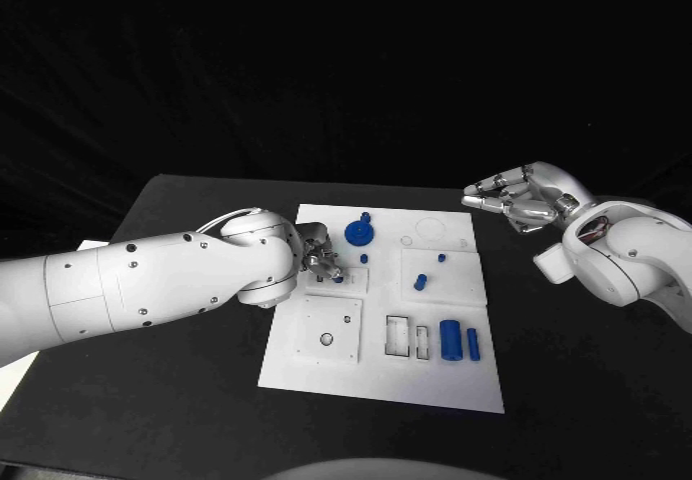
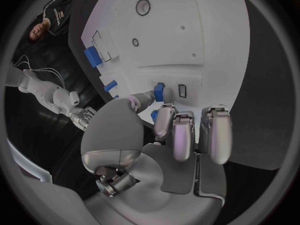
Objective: Assemble the parts on the task board
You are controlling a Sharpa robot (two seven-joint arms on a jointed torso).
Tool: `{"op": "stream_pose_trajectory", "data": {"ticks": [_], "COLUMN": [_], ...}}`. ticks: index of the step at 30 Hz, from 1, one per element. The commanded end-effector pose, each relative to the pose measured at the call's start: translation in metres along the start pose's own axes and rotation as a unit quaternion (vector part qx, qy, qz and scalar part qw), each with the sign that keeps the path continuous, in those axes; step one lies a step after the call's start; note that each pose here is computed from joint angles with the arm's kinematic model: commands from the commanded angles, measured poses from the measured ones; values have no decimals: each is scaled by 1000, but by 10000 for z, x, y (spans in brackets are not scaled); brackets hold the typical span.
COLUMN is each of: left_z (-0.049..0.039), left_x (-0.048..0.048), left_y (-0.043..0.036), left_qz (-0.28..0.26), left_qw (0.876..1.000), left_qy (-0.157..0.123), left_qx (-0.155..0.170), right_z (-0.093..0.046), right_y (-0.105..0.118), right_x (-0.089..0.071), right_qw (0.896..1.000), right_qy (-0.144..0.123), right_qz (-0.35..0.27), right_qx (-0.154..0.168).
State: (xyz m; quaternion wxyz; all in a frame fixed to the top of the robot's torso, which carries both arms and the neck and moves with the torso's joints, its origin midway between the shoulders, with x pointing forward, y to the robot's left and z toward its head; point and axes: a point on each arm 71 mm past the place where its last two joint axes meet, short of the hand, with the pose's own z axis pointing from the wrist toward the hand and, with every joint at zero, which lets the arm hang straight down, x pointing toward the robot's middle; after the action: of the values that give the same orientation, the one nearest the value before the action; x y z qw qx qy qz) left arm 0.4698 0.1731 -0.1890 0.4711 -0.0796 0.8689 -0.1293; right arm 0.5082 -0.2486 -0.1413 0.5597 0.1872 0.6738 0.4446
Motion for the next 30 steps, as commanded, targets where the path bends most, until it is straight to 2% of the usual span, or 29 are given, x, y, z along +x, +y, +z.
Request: {"op": "stream_pose_trajectory", "data": {"ticks": [1,17,30], "left_z": [1,10,59], "left_x": [42,52,50], "left_y": [20,15,1], "left_qz": [10,6,-1], "left_qw": [1000,999,999], "left_qy": [20,27,32], "left_qx": [-20,-21,-25], "right_z": [1,0,-3], "right_y": [-1,-1,-7], "right_x": [13,15,8], "right_qw": [1000,1000,1000], "right_qy": [6,7,6], "right_qz": [1,1,0], "right_qx": [0,-1,0]}}
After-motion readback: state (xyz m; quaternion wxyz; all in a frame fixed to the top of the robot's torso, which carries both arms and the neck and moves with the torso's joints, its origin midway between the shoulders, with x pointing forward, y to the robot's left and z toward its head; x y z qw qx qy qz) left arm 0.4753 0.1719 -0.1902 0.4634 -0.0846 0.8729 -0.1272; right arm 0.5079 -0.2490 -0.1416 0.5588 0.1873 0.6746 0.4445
